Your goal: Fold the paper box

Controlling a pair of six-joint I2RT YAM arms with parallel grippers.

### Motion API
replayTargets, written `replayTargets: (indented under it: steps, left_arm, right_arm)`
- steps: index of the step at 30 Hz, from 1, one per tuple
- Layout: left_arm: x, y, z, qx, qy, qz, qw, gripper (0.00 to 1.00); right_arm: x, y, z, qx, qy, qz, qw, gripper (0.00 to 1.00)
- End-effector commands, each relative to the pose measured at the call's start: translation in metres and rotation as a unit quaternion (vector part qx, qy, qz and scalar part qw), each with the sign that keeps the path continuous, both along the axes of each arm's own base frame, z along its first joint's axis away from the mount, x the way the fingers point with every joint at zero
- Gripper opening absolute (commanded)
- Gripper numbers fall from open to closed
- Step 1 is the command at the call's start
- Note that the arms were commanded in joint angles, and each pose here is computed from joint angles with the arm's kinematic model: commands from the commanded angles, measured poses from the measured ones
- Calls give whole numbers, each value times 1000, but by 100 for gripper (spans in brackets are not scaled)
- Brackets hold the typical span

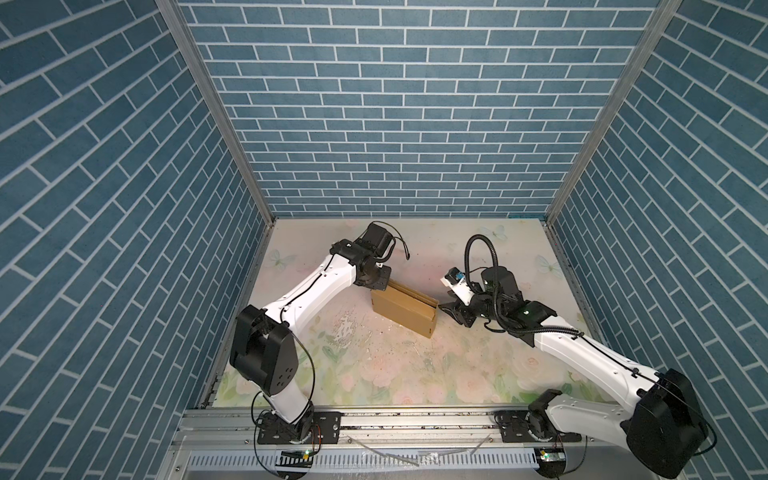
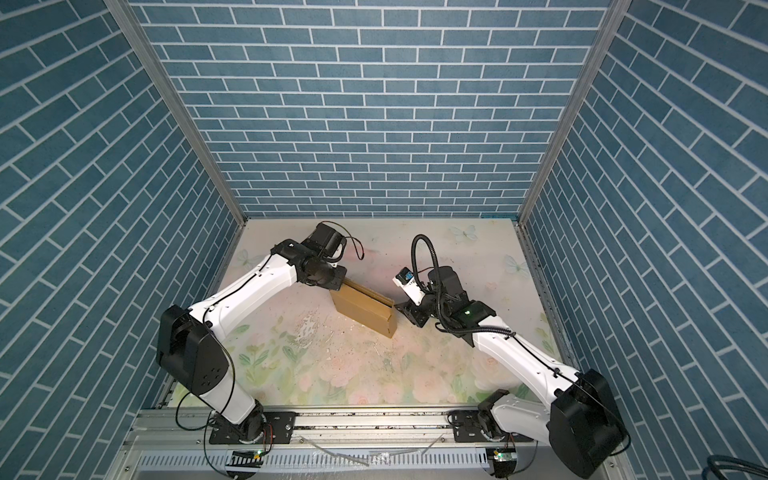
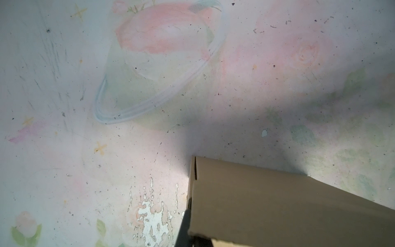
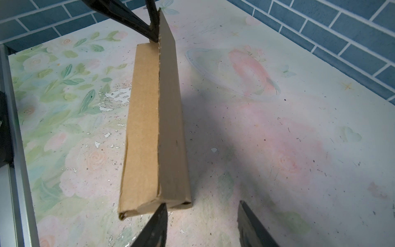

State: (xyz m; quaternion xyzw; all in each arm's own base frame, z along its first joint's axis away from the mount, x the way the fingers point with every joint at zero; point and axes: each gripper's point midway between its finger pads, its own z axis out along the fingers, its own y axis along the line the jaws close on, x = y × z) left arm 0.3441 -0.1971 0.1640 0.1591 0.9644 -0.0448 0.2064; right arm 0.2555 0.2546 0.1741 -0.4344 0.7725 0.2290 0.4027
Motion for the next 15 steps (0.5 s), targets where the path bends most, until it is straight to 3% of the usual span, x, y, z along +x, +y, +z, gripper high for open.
replayTargets:
  steps: [1, 15]
  left_arm:
    - [-13, -24, 2, -33, 25, -38, 998, 0]
    - [-13, -24, 2, -32, 27, -39, 998, 0]
  right_arm:
    - [7, 18, 31, 47, -20, 15, 999, 53]
    - [7, 23, 35, 55, -15, 24, 998, 54]
